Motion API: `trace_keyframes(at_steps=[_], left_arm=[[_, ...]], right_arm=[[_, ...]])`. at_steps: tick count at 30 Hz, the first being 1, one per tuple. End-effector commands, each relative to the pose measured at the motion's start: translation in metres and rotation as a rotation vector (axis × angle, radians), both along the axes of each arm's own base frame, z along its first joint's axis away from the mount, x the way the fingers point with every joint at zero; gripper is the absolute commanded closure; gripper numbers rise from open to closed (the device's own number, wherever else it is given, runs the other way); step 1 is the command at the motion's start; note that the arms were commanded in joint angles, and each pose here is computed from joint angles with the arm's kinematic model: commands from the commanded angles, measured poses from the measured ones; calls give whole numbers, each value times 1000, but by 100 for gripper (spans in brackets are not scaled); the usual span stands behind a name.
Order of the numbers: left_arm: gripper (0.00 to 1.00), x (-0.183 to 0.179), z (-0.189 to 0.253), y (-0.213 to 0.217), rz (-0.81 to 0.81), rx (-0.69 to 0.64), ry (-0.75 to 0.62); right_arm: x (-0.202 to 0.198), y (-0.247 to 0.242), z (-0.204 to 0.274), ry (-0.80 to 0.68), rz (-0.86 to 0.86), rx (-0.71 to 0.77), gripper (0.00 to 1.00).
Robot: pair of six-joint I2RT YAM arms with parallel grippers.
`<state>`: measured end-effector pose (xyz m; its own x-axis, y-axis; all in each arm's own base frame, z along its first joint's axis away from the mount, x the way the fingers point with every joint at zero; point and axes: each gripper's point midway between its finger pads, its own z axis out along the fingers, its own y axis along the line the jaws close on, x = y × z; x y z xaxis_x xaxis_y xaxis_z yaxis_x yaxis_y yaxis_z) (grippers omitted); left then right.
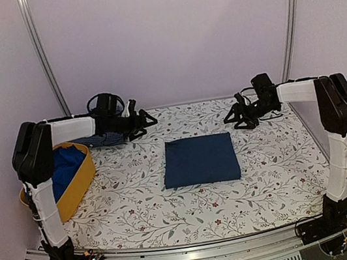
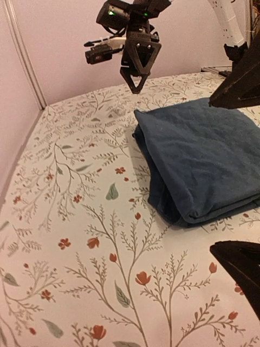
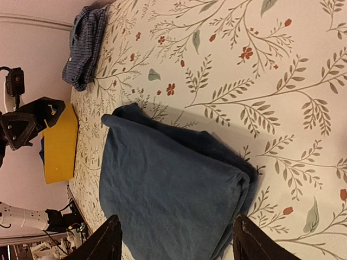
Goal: Fold and stack the mixed laundry pile
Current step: Fold the 2/3-rectangle-folded T-shirt at the center of the board, then smooth out the square-folded T-shirt at the center of the board.
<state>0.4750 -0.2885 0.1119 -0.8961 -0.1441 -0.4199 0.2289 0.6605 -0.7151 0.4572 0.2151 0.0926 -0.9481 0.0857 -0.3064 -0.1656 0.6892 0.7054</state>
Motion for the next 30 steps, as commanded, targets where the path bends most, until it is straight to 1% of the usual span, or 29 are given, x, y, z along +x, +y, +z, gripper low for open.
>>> trace_keyframes(at_steps=[1, 2, 6, 11, 14, 17, 22, 24, 26, 27, 28, 30], left_arm=[[16, -34, 44, -27, -155, -87, -146], [16, -42, 39, -36, -192, -92, -136], [16, -61, 26, -76, -316, -156, -158], [17, -54, 3, -101, -351, -225, -116], [18, -38, -14, -111, -336, -229, -96], [19, -12, -35, -113, -288, -218, -73], [21, 34, -56, -91, -159, -220, -36], [20, 46, -51, -78, -119, -215, -47], [21, 51, -37, -67, -103, -213, -66], [21, 49, -25, -64, -110, -214, -84], [20, 43, -12, -63, -127, -210, -106], [19, 21, 11, -65, -173, -197, -137]], right_arm=[[-23, 22, 71, -119, 81, 166, 30], [-30, 32, 75, -113, 105, 198, 30], [-46, 68, 65, -58, 193, 283, 30], [-45, 82, 29, 15, 217, 325, 30], [-33, 82, 2, 50, 217, 330, 31], [-8, 74, -19, 47, 187, 332, 32], [28, 65, -42, 65, 149, 343, 33], [38, 64, -42, 61, 143, 341, 33], [44, 65, -31, 52, 141, 342, 33], [45, 65, -24, 48, 140, 339, 33], [45, 65, -6, 23, 142, 340, 32], [35, 65, 23, -5, 147, 340, 28]])
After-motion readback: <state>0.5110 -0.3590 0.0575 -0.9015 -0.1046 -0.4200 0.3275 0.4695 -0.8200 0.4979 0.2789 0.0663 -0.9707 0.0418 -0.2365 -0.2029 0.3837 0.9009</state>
